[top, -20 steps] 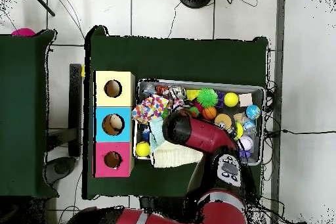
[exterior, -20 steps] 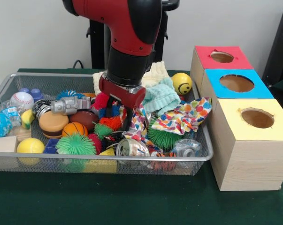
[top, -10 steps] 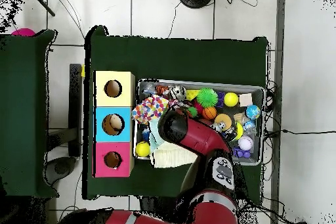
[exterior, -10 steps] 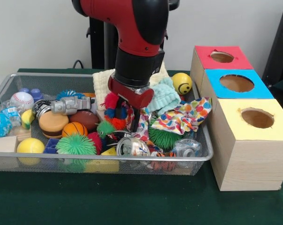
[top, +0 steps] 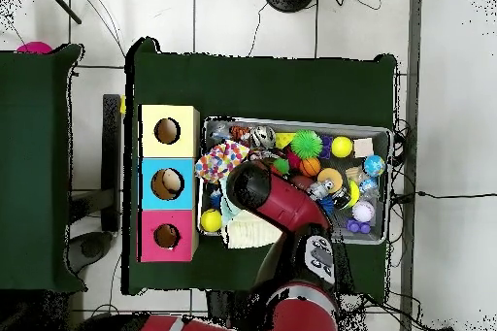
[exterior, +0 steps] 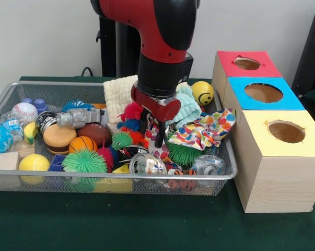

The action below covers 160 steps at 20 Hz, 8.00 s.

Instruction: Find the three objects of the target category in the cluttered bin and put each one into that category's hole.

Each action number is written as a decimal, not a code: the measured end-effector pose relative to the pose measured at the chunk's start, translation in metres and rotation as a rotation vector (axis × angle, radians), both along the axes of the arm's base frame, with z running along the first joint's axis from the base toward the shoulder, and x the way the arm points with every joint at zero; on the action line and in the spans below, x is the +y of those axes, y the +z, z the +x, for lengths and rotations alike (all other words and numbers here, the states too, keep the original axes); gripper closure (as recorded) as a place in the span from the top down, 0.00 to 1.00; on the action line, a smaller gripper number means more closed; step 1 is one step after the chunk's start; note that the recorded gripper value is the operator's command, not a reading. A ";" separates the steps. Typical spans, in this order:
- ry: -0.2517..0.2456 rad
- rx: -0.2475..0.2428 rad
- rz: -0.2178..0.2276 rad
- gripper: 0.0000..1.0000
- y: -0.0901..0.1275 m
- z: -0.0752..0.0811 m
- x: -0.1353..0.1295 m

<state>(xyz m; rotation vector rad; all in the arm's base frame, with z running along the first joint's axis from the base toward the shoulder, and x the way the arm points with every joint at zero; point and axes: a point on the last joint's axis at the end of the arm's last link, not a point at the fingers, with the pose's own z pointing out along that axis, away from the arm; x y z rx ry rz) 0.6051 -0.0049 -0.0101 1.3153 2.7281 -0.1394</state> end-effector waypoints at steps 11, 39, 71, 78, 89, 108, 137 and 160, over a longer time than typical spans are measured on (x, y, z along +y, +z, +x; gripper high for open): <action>-0.057 0.037 0.022 1.00 -0.007 -0.019 0.009; 0.033 0.090 -0.095 1.00 0.002 -0.060 -0.086; 0.125 0.162 -0.171 1.00 0.006 -0.113 -0.163; 0.177 0.199 -0.164 1.00 0.016 -0.107 -0.131; 0.212 0.264 -0.197 1.00 0.038 -0.099 -0.116; 0.286 0.203 -0.352 1.00 0.091 -0.032 -0.123; -0.195 0.262 0.054 1.00 0.071 -0.066 -0.042; -0.038 0.105 -0.091 1.00 -0.002 -0.090 -0.148</action>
